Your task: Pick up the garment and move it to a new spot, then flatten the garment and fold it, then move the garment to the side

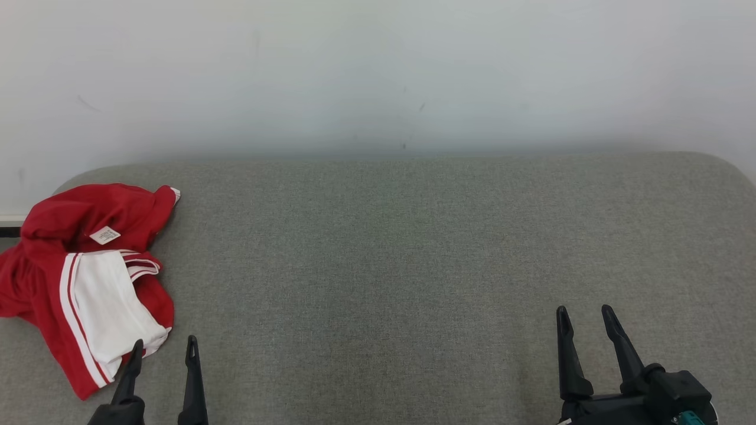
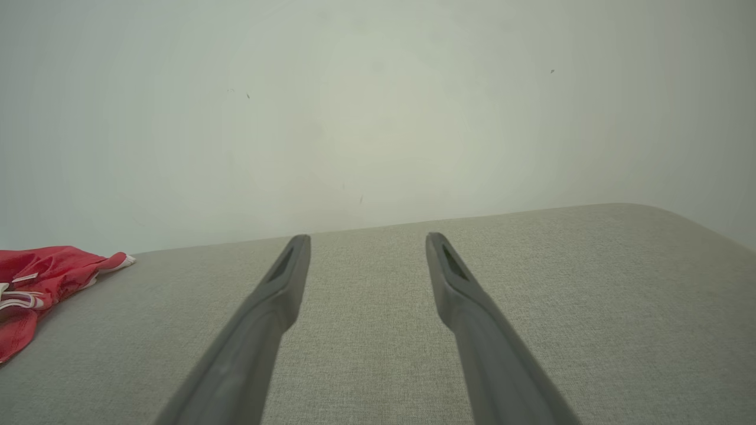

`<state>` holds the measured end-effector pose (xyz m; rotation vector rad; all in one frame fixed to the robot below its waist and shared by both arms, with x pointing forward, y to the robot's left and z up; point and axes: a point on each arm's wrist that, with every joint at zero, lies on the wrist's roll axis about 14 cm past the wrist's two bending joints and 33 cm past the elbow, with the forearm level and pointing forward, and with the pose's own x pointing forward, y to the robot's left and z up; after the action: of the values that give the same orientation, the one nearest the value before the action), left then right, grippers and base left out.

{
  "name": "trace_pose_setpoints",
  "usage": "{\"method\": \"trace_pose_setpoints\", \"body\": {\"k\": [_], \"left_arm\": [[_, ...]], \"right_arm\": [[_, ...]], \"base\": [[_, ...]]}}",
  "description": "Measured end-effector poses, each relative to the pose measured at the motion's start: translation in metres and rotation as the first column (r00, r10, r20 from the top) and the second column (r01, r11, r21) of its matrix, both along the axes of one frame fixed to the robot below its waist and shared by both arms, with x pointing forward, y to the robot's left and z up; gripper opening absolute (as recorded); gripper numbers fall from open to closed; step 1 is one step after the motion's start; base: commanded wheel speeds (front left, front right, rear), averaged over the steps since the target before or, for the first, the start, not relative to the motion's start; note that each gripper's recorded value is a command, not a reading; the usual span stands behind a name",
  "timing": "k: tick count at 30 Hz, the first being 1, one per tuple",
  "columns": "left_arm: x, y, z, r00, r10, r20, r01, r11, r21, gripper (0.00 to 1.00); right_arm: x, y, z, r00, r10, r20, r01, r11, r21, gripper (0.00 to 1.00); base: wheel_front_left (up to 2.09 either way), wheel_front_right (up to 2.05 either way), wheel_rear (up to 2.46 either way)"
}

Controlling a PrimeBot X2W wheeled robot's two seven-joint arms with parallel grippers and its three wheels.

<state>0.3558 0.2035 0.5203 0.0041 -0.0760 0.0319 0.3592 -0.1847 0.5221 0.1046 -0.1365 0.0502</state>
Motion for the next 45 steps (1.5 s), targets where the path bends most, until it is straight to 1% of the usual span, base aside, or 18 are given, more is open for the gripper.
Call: {"method": "trace_pose_setpoints", "body": {"k": [30, 39, 45], "left_arm": [[-0.002, 0.003, -0.003, 1.0, 0.015, -0.014, -0.015, 1.0, -0.005, 1.0], [-0.006, 0.01, -0.006, 0.999, 0.039, -0.022, -0.039, 0.999, -0.004, 1.0], [-0.014, 0.024, -0.01, 0.996, 0.08, -0.034, -0.08, 0.997, 0.001, 1.0]], "right_arm": [[0.002, 0.005, -0.007, 1.0, 0.014, -0.022, -0.014, 1.0, 0.002, 1.0], [0.005, 0.014, -0.009, 0.999, 0.044, -0.029, -0.043, 0.999, 0.004, 1.0], [0.012, 0.028, -0.011, 0.996, 0.084, -0.035, -0.084, 0.996, 0.004, 1.0]], "base": [[0.0, 0.0, 0.0], [0.0, 0.0, 0.0], [0.0, 0.0, 0.0]]}}
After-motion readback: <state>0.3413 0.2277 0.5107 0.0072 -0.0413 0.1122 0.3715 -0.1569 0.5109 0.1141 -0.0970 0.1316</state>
